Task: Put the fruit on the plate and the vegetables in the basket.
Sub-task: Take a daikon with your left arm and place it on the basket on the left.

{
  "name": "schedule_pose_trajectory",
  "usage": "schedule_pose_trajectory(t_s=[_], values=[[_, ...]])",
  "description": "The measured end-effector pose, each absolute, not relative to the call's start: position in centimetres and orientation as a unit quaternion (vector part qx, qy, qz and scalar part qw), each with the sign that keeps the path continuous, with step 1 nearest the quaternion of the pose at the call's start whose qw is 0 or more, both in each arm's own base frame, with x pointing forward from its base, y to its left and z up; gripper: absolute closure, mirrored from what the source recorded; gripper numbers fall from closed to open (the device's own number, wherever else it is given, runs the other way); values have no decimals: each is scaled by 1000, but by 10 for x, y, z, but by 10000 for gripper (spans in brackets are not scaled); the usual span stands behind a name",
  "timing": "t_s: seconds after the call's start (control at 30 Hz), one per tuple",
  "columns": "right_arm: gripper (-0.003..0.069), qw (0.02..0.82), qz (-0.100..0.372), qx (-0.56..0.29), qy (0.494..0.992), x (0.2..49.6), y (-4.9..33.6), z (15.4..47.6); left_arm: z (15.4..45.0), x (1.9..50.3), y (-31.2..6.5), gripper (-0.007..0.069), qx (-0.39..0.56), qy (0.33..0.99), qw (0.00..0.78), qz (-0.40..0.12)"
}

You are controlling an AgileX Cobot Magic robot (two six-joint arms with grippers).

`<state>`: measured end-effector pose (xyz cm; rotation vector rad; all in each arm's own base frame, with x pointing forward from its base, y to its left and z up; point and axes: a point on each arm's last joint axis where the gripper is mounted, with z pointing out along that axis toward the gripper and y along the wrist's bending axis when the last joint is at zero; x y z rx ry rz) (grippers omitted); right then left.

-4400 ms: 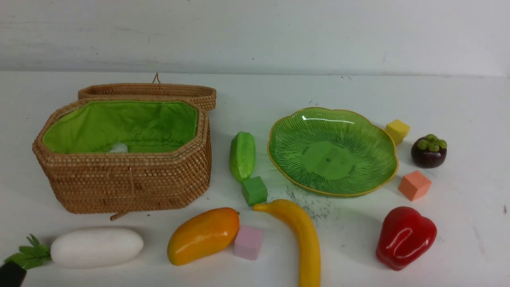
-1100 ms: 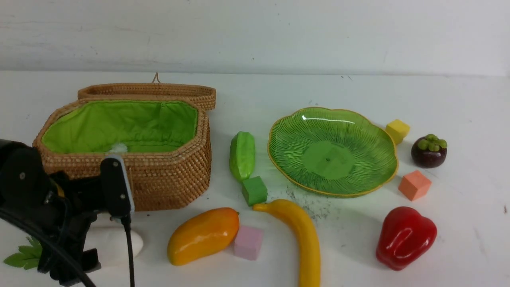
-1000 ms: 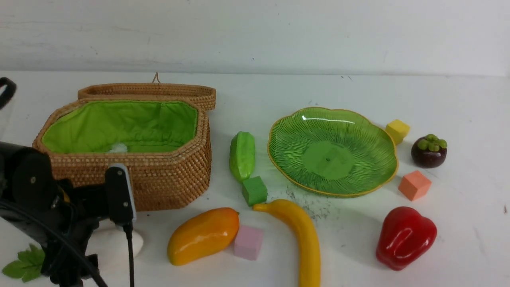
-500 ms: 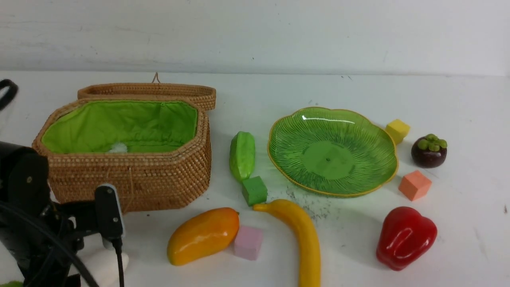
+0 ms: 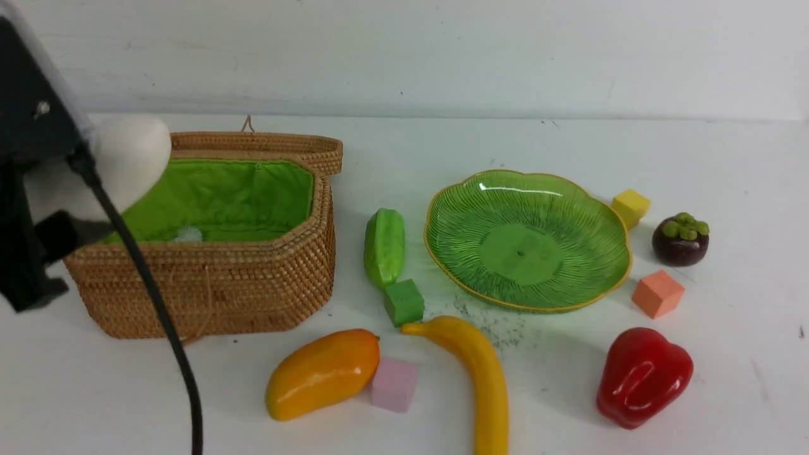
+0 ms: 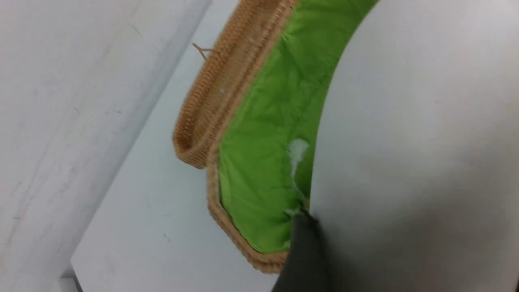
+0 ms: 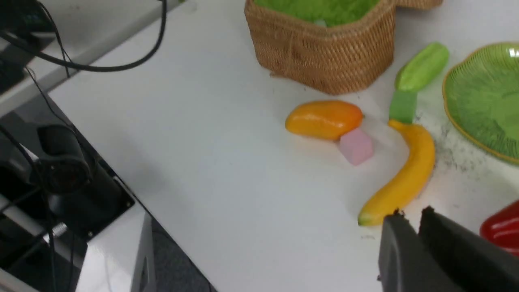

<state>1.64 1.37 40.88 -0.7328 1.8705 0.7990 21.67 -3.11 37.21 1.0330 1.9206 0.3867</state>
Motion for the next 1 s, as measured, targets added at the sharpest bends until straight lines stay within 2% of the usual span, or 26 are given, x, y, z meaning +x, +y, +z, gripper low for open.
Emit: schedule_pose_trajectory(t_s=[0.13,0.27,0.3,0.5,0.73,0.93,1.0], values=[[573,490,343,-294,745,17,15,414,379,255,-36,105,412,768,463,162],[573,494,346,-293,742,17,16,415,367,290,-41,105,411,769,461,162],[573,493,348,-292,742,17,16,415,356,310,-43,105,412,771,458,161],[571,483,362,-274,749,17,16,415,320,347,-47,101,419,773,446,166],[571,478,370,-264,752,16,16,416,318,351,-48,-21,420,767,454,174],[571,479,371,-264,751,16,16,416,328,343,-47,-18,415,768,457,170],[571,481,370,-263,750,17,16,416,333,336,-47,8,392,785,457,144]])
